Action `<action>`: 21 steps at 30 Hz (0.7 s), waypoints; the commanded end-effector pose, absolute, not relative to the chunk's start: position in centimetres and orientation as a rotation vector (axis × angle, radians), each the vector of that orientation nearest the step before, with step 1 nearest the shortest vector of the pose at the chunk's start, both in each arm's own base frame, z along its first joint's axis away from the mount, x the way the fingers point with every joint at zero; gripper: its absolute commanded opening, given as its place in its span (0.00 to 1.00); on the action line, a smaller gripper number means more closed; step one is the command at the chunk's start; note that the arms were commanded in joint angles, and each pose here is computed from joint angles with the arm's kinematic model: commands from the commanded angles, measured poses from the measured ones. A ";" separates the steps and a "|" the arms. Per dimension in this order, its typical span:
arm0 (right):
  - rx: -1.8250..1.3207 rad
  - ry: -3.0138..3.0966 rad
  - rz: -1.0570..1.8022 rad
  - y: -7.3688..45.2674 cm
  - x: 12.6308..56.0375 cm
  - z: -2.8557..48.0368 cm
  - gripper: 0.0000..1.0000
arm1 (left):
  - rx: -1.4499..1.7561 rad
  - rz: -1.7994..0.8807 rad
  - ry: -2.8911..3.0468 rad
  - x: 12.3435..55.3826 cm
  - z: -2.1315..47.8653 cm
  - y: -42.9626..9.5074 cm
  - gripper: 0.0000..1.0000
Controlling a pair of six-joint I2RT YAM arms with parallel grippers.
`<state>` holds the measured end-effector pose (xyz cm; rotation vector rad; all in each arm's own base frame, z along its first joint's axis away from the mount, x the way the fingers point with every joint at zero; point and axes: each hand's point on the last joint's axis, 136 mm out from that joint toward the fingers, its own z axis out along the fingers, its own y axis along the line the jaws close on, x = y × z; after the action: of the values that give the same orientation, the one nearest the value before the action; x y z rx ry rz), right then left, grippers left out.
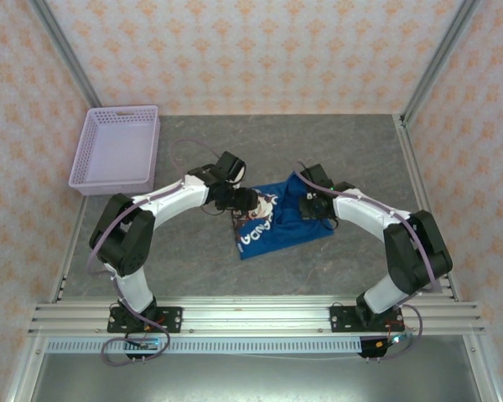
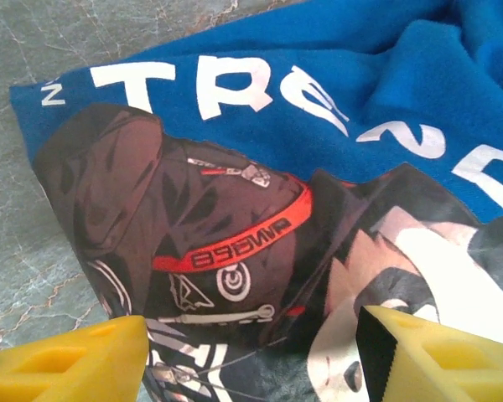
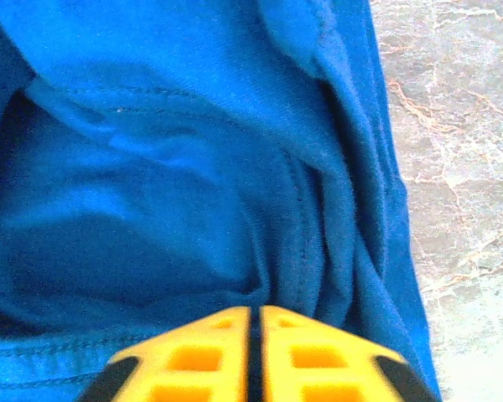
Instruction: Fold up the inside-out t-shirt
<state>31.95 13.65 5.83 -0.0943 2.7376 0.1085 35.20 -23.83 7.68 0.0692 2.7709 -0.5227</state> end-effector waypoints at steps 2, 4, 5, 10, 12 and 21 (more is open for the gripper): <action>-0.032 2.734 0.059 11.9 31.5 6.7 0.00 | 0.047 -0.535 2.766 35.1 6.9 -24.0 0.67; 0.010 2.722 0.052 11.0 31.2 7.2 0.00 | 0.042 -0.526 2.772 35.0 6.5 -23.8 0.67; 0.030 2.718 0.052 10.6 31.0 7.5 0.00 | 0.040 -0.518 2.770 35.0 6.5 -23.8 0.67; 0.174 2.705 0.033 8.2 29.4 8.1 0.00 | 0.044 -0.471 2.781 35.0 5.9 -23.2 0.67; 0.163 2.693 0.075 8.5 29.3 8.3 0.00 | 0.046 -0.463 2.789 34.9 5.5 -23.2 0.67; -0.020 2.705 0.257 12.5 31.6 8.4 0.47 | 0.061 -0.470 2.796 34.9 5.4 -23.3 0.66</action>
<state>30.62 11.62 8.58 0.0372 2.6899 0.2501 34.90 -23.56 6.16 0.0559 2.7888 -0.5086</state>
